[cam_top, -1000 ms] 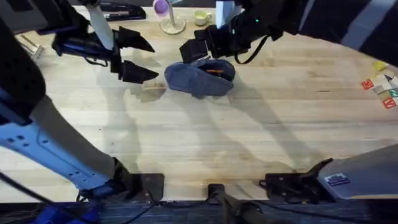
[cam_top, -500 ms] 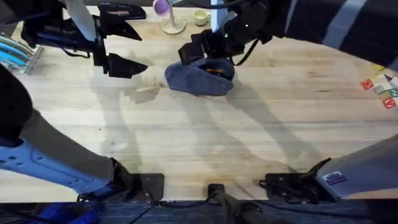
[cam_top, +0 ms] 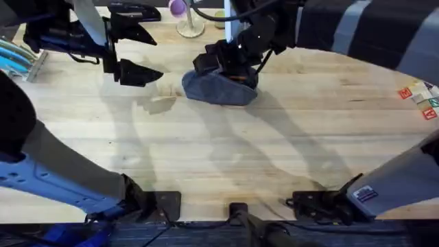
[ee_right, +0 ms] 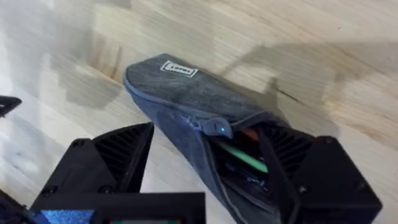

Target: Unzip the bag, pick up the pens from the table one at a time and place them inside, then zip the bag closed.

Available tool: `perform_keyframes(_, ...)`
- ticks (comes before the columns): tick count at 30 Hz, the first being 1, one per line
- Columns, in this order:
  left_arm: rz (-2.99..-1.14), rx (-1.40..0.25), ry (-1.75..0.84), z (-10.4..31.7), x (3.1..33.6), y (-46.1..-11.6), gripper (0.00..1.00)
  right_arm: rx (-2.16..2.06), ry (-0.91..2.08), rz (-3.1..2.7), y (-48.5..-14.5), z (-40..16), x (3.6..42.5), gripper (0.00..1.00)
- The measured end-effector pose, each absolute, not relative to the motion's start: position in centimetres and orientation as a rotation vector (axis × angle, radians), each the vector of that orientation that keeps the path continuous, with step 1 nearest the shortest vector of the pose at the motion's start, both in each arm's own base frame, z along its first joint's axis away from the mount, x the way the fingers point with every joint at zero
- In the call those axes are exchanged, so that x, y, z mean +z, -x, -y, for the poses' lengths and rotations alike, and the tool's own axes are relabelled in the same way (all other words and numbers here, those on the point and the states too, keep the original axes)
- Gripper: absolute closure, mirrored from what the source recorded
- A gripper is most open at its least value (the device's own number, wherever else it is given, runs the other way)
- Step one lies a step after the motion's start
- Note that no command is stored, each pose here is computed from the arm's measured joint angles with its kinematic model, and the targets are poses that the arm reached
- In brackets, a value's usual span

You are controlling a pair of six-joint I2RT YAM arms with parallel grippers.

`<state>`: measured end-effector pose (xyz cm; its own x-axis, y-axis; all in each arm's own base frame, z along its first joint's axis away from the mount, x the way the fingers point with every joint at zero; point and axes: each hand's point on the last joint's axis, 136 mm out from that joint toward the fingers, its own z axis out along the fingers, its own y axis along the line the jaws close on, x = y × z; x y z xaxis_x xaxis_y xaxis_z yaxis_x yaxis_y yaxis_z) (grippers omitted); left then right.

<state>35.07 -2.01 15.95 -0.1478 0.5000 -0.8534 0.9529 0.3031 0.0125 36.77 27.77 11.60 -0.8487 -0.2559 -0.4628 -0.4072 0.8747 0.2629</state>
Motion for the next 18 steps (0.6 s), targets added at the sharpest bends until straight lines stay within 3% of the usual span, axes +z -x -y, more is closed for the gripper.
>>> perform_keyframes(3, -1.778, -0.72, -1.31, 2.0, 15.95, -35.08, 0.006, 0.482, 0.443, -2.626, -37.06, -27.58, 11.63, 0.024)
perform_keyframes(8, -1.778, -0.72, -1.31, 2.01, 15.95, -35.07, 0.006, 0.45, 0.394, -2.632, -37.32, -27.2, 11.55, 0.321)
perform_keyframes(14, -1.778, -0.72, -1.31, 2.01, 15.94, -35.07, 0.006, 0.448, 0.359, -2.636, -37.43, -27.11, 11.55, 0.512)
perform_keyframes(18, -1.778, -0.72, -1.309, 2.01, 15.95, -35.07, 0.006, 0.454, 0.34, -2.637, -37.45, -27.17, 11.59, 0.73)
